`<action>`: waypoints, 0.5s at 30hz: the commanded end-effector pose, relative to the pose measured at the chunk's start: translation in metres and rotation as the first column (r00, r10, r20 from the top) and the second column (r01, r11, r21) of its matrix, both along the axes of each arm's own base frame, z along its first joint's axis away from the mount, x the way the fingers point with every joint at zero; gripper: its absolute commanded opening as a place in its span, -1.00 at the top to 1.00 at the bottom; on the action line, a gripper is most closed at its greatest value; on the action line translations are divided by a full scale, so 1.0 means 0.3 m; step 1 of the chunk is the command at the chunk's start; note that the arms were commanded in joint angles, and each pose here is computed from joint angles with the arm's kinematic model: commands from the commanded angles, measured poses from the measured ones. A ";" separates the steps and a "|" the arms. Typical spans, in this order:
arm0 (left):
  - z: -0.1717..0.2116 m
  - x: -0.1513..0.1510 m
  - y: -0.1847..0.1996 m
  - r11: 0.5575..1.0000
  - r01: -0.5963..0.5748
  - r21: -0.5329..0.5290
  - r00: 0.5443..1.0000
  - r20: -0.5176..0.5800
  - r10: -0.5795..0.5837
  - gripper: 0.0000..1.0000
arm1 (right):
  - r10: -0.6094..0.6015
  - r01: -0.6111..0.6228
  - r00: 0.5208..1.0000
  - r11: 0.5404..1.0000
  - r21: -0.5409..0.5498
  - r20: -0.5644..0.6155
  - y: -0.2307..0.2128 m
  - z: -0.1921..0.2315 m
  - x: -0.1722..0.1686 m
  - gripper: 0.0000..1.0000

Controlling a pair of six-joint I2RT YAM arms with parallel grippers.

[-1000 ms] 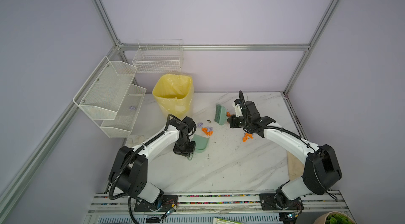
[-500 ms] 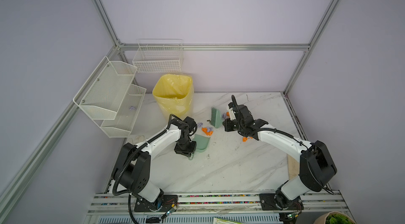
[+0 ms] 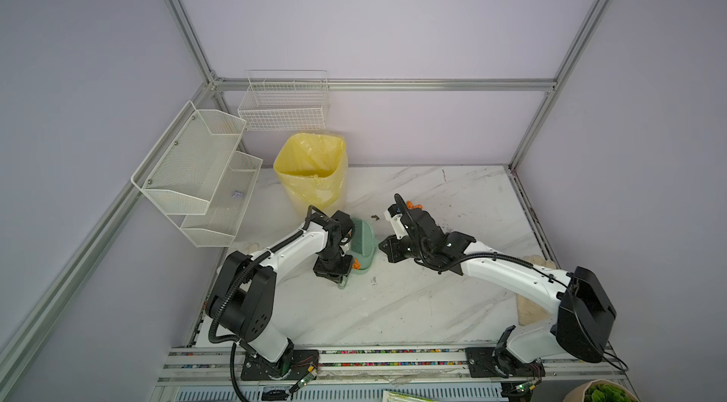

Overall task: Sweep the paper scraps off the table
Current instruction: 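Sweep the orange and lavender scraps into the dustpan with the right brush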

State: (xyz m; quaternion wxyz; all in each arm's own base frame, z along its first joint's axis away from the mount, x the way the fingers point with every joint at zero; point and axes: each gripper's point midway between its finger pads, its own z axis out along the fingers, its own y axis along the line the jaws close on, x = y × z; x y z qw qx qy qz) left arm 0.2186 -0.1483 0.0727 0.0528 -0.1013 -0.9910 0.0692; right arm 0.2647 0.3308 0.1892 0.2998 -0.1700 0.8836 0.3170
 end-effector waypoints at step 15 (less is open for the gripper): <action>0.024 0.006 0.014 1.000 -0.006 0.007 0.999 0.032 0.006 1.00 | -0.079 0.113 0.980 0.977 -0.179 0.183 0.015 0.039 0.307 1.00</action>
